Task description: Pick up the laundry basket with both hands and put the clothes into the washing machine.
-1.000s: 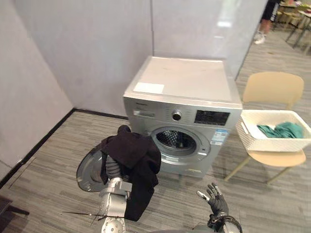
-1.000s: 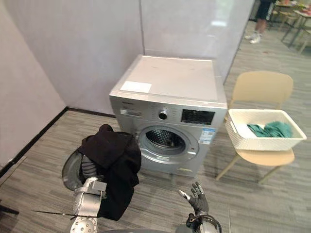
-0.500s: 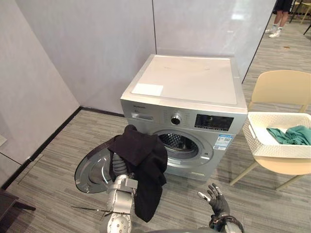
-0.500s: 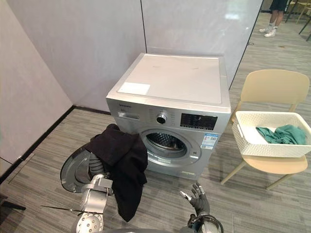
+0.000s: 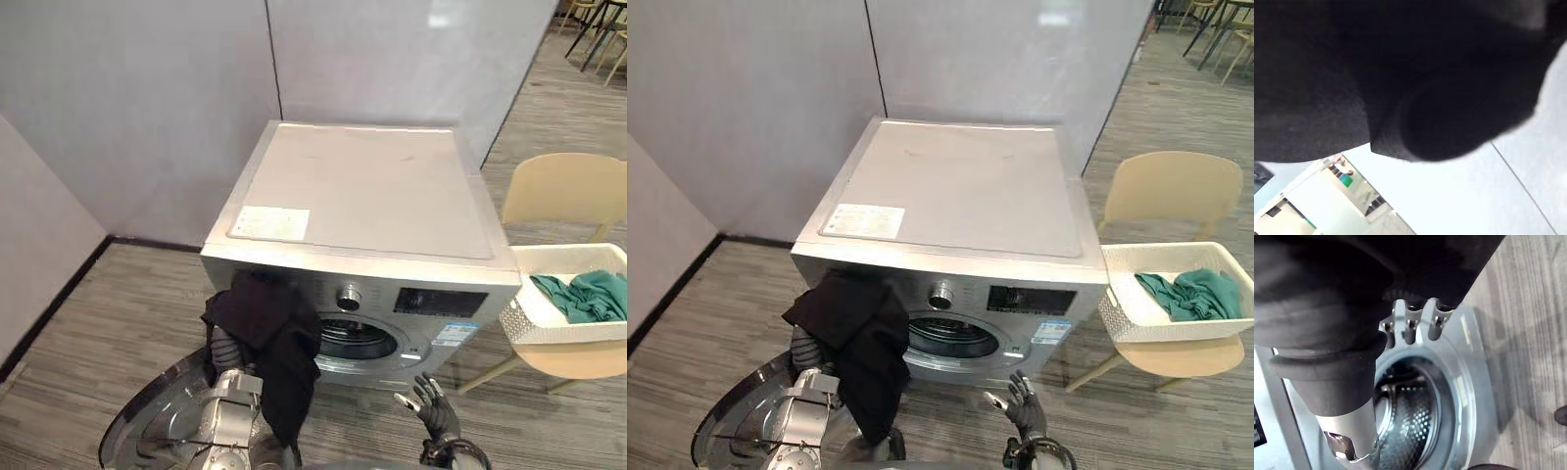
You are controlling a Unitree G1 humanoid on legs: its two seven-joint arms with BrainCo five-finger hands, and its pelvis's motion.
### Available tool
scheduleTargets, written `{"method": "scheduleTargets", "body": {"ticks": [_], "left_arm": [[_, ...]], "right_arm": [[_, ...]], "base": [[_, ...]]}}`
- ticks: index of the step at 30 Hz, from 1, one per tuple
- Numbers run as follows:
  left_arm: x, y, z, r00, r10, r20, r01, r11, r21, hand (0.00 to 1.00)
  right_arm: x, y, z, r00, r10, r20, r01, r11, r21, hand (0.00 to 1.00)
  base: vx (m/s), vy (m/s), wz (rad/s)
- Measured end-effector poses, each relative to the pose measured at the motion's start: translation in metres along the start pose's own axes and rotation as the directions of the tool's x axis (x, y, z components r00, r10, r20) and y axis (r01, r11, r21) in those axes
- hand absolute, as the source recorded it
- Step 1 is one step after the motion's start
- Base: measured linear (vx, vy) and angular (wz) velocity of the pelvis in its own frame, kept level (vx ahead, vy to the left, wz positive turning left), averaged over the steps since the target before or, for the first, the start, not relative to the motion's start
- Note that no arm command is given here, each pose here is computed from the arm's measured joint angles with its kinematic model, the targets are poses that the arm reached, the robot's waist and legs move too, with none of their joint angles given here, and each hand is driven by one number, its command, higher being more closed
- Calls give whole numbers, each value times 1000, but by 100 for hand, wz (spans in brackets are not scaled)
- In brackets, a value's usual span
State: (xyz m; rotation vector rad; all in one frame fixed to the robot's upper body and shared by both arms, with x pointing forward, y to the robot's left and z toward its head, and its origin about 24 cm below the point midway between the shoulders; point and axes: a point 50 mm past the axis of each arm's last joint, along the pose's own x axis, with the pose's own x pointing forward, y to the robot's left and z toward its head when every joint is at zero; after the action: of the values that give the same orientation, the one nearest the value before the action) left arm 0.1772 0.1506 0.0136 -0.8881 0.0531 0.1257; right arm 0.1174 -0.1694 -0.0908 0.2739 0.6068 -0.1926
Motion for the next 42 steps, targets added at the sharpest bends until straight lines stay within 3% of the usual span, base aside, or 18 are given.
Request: {"method": "scheduleTargets", "body": {"ticks": [7, 11, 18, 22, 33, 42], "left_arm": [[0, 0, 2, 1000, -11, -5, 11, 1000, 17, 100], [-1, 1, -2, 999, -15, -36, 17, 999, 40, 100], [0, 7, 0, 1000, 4, -6, -3, 999, 50, 100], [0, 3, -7, 1000, 4, -17, -4, 1000, 17, 100], [34, -48, -6, 980, -197, -23, 197, 980, 18, 100], [77, -98, 0, 948, -317, 12, 314, 944, 99, 100]], "right_arm": [[7, 1, 9, 1000, 5, 29, -4, 1000, -23, 0], [4, -5, -13, 998, -13, -64, 12, 1000, -20, 0], [-4, -15, -27, 990, -59, -127, 56, 998, -33, 0], [-3, -38, -16, 990, -95, -109, 84, 991, -103, 0], [32, 4, 81, 967, 62, 246, -30, 991, -130, 0], [39, 20, 131, 905, 39, 424, -8, 997, -76, 0]], "base": [[137, 148, -15], [143, 44, 9], [156, -242, 52], [31, -199, 47], [-228, -85, -12], [-111, -16, -11]]}}
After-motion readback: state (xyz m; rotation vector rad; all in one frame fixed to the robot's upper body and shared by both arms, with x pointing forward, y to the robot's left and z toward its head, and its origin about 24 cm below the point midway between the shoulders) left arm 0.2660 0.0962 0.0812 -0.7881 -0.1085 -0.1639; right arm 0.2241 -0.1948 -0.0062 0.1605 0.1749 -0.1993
